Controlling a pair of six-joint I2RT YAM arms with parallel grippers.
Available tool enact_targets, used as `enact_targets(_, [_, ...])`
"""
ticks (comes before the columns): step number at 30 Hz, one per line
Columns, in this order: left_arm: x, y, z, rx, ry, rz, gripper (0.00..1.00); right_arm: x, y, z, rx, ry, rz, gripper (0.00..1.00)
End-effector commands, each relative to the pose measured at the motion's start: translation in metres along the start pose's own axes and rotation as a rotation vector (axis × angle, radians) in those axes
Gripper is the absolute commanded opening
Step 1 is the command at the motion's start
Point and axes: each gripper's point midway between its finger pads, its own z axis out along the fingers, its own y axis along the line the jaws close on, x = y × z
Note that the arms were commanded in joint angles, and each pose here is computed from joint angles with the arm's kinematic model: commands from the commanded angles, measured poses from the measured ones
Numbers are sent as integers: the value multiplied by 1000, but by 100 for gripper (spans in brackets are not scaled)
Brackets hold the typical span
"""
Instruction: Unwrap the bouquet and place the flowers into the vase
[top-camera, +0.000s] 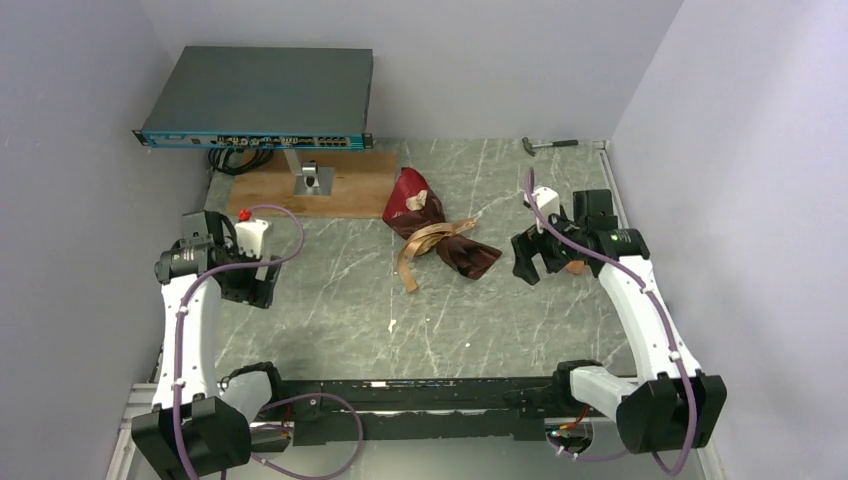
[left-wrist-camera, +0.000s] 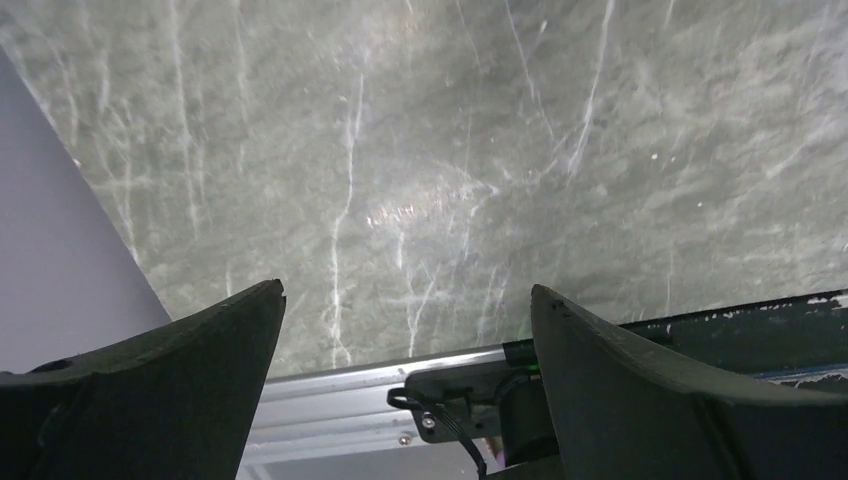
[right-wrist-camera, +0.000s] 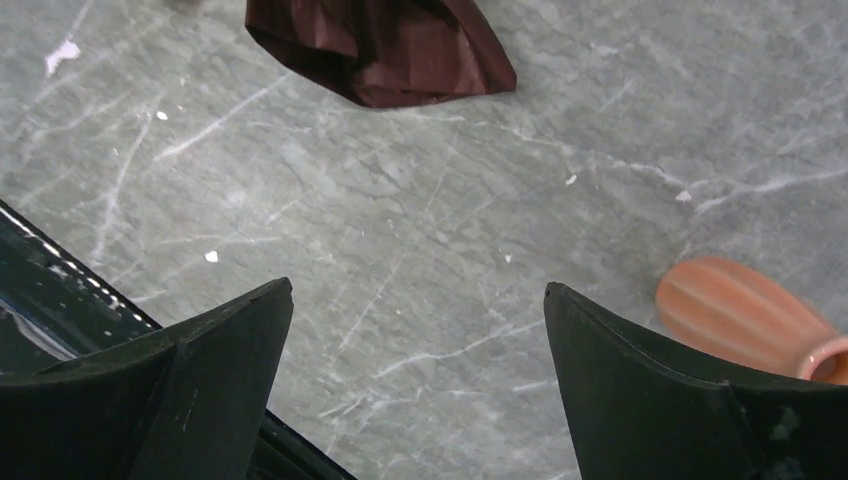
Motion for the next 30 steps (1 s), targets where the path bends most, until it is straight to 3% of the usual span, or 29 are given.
enact_targets(1, [-51, 7, -16, 8, -169, 45, 100, -38, 2, 4, -66, -79, 9, 100])
enact_targets(6, [-89, -23, -22, 217, -263, 117, 99, -63, -4, 22, -140, -72, 89, 100])
enact_targets(10, [-115, -68, -25, 360, -398, 271, 99, -78, -11, 43, -196, -59, 148, 99])
enact_targets(15, [-133, -126, -12, 437, -473, 508, 100, -92, -18, 75, -271, -48, 215, 93])
enact_targets(22, [-156, -191, 12, 577, -536, 669, 99, -95, -20, 131, -370, 30, 240, 85])
enact_targets(27, [-167, -237, 26, 597, -645, 843, 95, -83, -7, 159, -470, 99, 240, 75])
enact_targets(30, [-176, -252, 36, 601, -666, 866, 93, -71, 4, 171, -530, 141, 243, 69])
